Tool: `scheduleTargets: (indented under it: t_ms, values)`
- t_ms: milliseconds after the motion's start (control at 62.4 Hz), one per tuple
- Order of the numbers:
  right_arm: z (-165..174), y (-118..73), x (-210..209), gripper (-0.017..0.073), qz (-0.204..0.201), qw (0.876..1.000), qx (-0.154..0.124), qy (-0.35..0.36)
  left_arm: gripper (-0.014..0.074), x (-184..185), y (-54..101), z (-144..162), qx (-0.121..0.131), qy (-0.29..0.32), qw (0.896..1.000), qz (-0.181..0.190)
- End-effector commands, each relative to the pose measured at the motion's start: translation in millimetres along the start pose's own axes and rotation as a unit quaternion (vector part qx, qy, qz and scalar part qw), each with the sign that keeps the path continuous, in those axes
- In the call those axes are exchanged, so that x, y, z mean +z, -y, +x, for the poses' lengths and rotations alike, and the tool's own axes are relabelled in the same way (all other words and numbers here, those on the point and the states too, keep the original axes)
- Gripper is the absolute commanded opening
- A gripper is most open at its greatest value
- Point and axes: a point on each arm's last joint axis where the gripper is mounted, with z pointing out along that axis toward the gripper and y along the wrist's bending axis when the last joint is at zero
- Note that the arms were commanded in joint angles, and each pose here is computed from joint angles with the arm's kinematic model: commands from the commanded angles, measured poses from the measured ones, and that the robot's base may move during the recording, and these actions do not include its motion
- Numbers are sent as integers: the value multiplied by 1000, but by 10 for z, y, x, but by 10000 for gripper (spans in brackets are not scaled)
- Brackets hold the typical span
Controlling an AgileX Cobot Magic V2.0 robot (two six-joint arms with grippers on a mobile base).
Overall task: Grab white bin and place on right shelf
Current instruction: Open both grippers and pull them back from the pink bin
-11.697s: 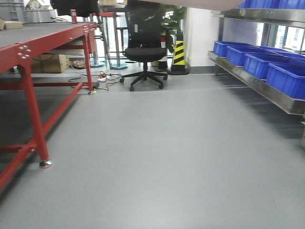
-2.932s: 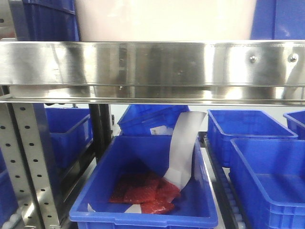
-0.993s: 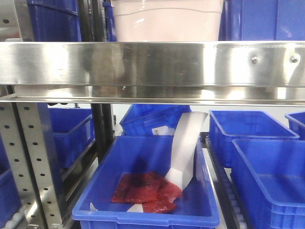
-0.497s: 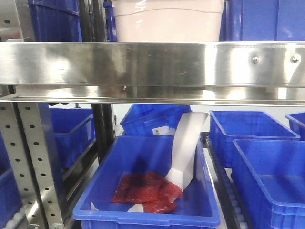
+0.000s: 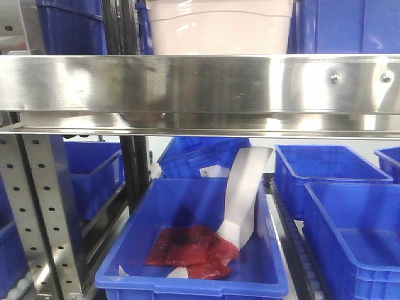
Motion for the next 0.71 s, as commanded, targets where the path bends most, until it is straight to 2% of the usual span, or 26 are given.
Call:
scheduleTargets:
  t_ms: [0, 256, 385, 417, 529, 545, 561, 689]
  values:
    - [-133, 32, -3, 68, 21, 999, 8, 37, -118, 3, -50, -127, -8, 36, 999, -18]
    - [-133, 32, -3, 68, 21, 999, 8, 37, -118, 3, -50, -127, -8, 36, 999, -18]
    - [-133, 32, -3, 68, 21, 999, 8, 37, -118, 23, -37, -35, -2, 21, 1000, -17]
    - [-133, 32, -3, 68, 21, 999, 8, 37, -118, 28, -39, -11, -8, 17, 1000, -19]
    - [-133, 32, -3, 68, 21, 999, 8, 37, -118, 45, -58, 89, -80, 5, 996, -36]
    - [-133, 32, -3, 68, 21, 999, 8, 37, -117, 46, -64, 98, -71, 5, 997, -41]
    - [-133, 32, -3, 68, 21, 999, 8, 37, -117, 47, -68, 105, -76, 6, 996, -43]
    - [-133, 32, -3, 68, 21, 999, 8, 37, -117, 70, -61, 211, -71, 31, 996, -52]
